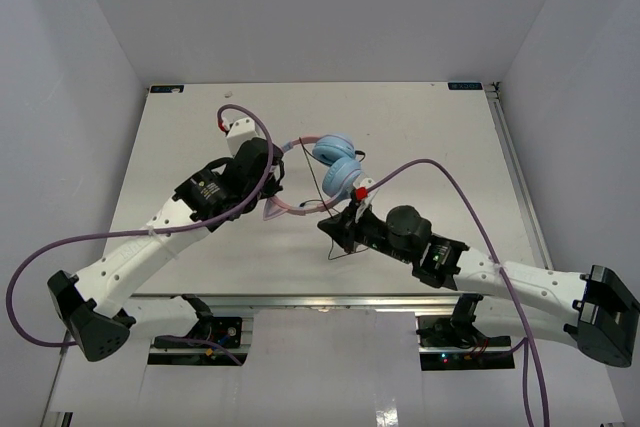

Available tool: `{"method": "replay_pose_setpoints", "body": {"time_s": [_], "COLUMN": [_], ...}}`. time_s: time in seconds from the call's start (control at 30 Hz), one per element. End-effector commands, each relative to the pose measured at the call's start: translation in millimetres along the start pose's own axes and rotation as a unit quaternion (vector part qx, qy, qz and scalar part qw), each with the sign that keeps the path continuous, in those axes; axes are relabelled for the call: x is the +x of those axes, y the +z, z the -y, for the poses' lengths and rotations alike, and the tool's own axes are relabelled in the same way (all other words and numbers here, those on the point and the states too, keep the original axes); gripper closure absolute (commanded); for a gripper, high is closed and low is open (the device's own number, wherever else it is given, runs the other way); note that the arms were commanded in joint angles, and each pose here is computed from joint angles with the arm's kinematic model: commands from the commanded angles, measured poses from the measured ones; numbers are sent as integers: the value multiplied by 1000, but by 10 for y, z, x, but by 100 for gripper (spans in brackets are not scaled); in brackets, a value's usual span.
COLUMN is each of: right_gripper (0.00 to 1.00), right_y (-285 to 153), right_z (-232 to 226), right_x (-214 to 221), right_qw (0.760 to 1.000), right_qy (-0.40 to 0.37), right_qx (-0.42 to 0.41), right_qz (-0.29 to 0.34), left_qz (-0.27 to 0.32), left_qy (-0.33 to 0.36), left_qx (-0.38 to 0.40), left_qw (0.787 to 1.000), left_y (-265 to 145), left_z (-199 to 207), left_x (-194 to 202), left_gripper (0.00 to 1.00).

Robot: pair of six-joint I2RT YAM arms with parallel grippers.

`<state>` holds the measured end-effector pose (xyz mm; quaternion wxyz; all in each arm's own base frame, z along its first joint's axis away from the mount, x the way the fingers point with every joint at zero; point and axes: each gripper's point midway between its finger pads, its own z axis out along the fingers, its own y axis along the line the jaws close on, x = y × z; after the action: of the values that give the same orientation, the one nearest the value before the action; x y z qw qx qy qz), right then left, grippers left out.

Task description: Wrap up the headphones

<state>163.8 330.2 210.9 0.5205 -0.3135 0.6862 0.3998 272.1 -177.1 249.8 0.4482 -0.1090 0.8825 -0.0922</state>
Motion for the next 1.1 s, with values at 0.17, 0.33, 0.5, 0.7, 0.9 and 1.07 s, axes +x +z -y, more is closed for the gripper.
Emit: {"method": "replay_pose_setpoints", "body": {"time_s": [0.17, 0.33, 0.5, 0.7, 0.9, 1.07], "right_gripper": [92, 92, 92, 79, 67, 58], "right_y": [41, 40, 73, 132, 126, 133], "right_z": [-273, -282, -172, -102, -172, -282], "right_x": [-122, -58, 115, 241, 212, 282], "right_qw": [998, 998, 998, 995, 989, 984], "right_qy": [-34, -39, -47, -76, -99, -121], "right_qx": [-15, -9, 13, 16, -12, -52], "right_qz": [50, 48, 41, 63, 106, 123], "left_qz": [59, 61, 56, 36, 23, 12], "left_qy": [-83, -90, -102, -117, -131, -144], "left_qx": [-47, -52, -33, 10, 38, 71], "left_qw": [994, 993, 993, 992, 990, 987], "left_y": [-60, -55, -120, -271, -389, -515], "left_z": [-62, -37, -9, 71, 105, 171], "left_x": [-362, -398, -401, -381, -362, -369], "left_gripper": [100, 100, 100, 100, 100, 100]}}
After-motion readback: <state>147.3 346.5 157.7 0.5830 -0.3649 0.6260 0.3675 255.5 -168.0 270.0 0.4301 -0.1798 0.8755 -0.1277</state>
